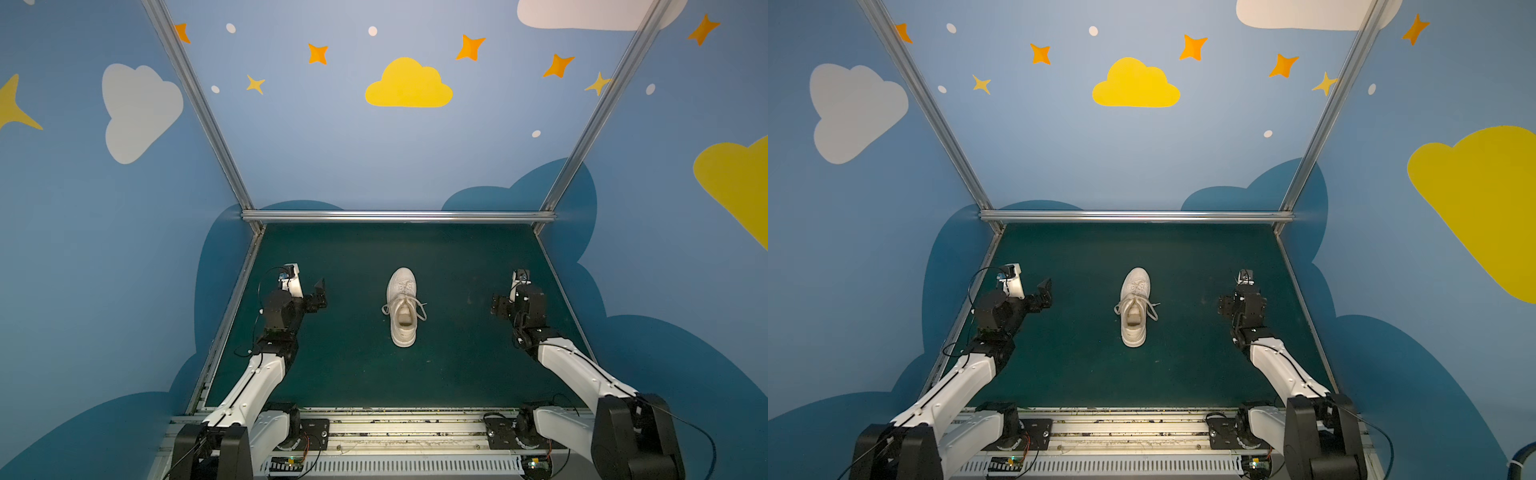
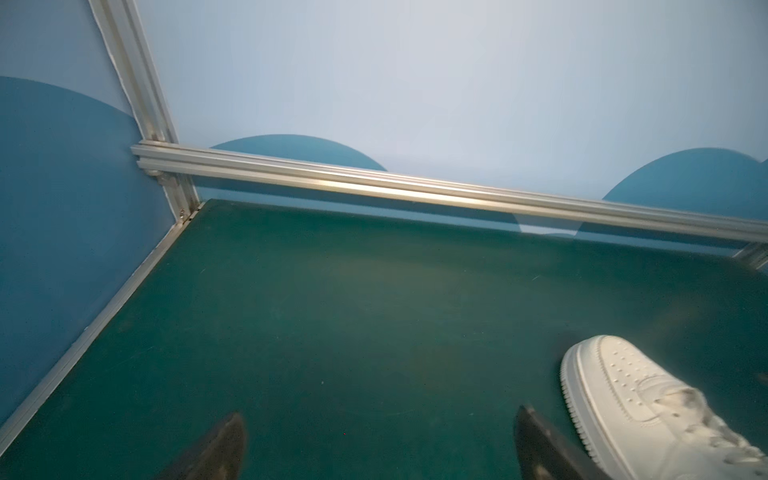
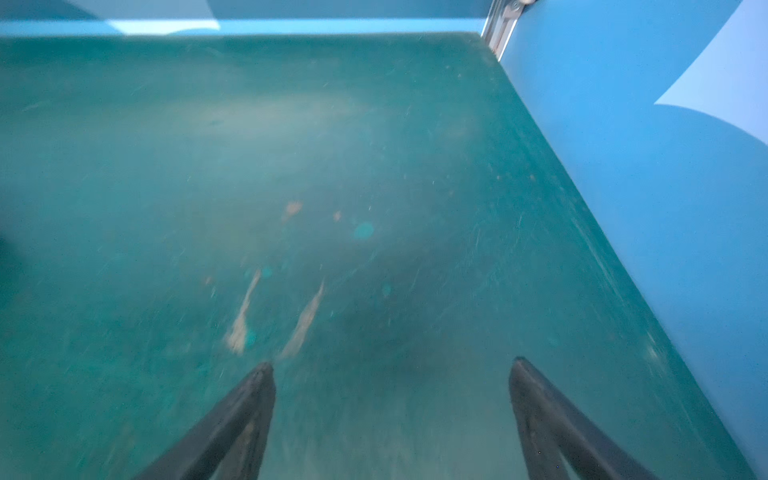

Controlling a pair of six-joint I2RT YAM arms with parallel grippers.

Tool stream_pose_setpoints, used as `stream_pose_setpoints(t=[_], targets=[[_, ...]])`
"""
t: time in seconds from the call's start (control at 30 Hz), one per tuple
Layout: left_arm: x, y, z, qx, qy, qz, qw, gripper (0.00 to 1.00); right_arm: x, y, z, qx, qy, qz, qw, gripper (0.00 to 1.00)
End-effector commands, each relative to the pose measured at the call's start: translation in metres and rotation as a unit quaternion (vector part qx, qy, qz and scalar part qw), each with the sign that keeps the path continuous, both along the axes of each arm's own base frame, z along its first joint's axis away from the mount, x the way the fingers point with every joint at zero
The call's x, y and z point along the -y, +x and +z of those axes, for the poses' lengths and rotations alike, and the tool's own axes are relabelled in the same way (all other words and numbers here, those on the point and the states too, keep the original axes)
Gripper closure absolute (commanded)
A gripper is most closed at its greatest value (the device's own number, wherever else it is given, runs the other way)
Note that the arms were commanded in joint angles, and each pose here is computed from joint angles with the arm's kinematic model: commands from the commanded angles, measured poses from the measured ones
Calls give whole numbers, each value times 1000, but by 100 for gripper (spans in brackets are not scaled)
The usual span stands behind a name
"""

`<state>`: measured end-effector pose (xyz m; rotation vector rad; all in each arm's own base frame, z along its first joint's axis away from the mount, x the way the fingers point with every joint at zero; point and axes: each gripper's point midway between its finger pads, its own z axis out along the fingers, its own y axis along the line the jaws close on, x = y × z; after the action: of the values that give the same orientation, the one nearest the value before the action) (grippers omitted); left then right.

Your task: Tie the shoes

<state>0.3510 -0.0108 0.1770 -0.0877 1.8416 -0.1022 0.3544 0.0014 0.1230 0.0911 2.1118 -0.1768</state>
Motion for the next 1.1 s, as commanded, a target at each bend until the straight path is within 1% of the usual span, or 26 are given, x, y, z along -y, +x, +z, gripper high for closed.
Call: stream_pose_setpoints(t=[0.0,0.1,0.2,0.27,0.33,0.43,0.53,0.57,0.63,0.7,0.8,1.07], targets=[[-7,2,5,26,41,11,999,0,2,19,9,50,8,1,999,12],[-13,-1,-13,17,69,22,997,0,7,17,-2,48,25,-19,998,12],[-18,-1,-26,14,90,28,995,0,2,13,-12,61,33,4,998,12],[-22,0,-36,6,82,37,996,0,1,13,-16,68,38,8,997,12],[-23,4,-45,-1,73,40,997,0,-2,17,-22,61,42,21,997,12],[-20,11,-58,-5,65,32,997,0,-9,25,-31,47,29,45,997,12],[-17,20,-72,-16,65,23,997,0,-12,34,-36,12,41,45,998,12],[-16,24,-78,-24,65,19,997,0,-14,37,-37,5,39,55,998,12],[-15,32,-90,-39,63,16,997,0,-12,38,-37,0,55,60,997,12],[-16,43,-95,-54,60,19,997,0,-12,38,-38,-2,57,60,997,12],[-15,43,-96,-80,57,4,995,0,-12,38,-38,-2,60,60,996,12],[-15,43,-96,-77,57,3,995,0,-12,38,-38,-3,60,61,996,12]])
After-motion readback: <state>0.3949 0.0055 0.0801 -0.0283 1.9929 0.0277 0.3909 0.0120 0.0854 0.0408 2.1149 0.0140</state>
